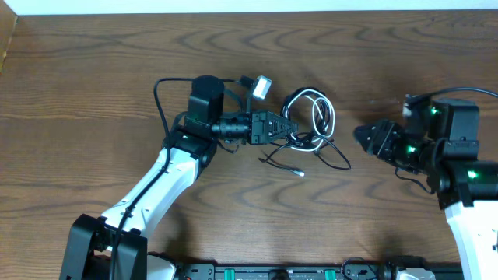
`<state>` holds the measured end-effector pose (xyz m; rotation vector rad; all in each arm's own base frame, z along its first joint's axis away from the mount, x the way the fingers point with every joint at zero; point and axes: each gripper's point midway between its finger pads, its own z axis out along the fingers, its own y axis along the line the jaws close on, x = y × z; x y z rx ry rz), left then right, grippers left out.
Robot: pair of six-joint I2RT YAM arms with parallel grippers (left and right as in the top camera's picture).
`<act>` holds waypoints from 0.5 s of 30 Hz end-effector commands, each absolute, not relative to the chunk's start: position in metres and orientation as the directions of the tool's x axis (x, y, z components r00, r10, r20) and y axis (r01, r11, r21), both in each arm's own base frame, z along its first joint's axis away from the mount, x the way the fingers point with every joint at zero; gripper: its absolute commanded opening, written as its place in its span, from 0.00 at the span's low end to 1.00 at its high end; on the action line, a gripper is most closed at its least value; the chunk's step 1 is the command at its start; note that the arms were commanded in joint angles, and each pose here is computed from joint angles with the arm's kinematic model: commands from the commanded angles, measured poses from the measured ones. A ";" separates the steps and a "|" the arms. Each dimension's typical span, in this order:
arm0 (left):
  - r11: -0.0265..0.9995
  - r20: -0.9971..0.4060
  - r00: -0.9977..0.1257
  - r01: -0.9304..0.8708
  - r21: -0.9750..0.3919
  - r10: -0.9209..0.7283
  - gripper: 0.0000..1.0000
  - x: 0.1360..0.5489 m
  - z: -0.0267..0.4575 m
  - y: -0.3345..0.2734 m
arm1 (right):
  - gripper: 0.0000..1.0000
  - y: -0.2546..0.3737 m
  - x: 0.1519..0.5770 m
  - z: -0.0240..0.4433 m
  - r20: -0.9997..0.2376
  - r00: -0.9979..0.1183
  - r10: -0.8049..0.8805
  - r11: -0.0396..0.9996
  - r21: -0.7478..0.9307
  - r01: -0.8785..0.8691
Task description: Untangle cables
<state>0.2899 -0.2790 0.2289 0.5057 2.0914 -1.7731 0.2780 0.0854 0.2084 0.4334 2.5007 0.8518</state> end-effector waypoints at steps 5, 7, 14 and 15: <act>0.004 -0.613 -0.784 0.616 -0.788 0.095 0.08 0.275 0.258 -0.279 | 0.46 0.108 0.277 0.193 -0.242 -0.911 0.333 0.705 0.706 0.070; 0.001 -0.612 -0.785 0.615 -0.788 0.098 0.08 0.274 0.258 -0.279 | 0.44 0.113 0.281 0.196 -0.244 -0.914 0.324 0.683 0.729 0.047; -0.014 -0.623 -0.774 0.626 -0.780 0.109 0.08 0.271 0.259 -0.279 | 0.50 0.107 0.288 0.206 -0.308 -0.893 0.329 0.687 0.727 0.002; -0.014 -0.624 -0.774 0.627 -0.779 0.109 0.08 0.271 0.259 -0.279 | 0.51 0.105 0.287 0.208 -0.322 -0.888 0.329 0.690 0.724 -0.007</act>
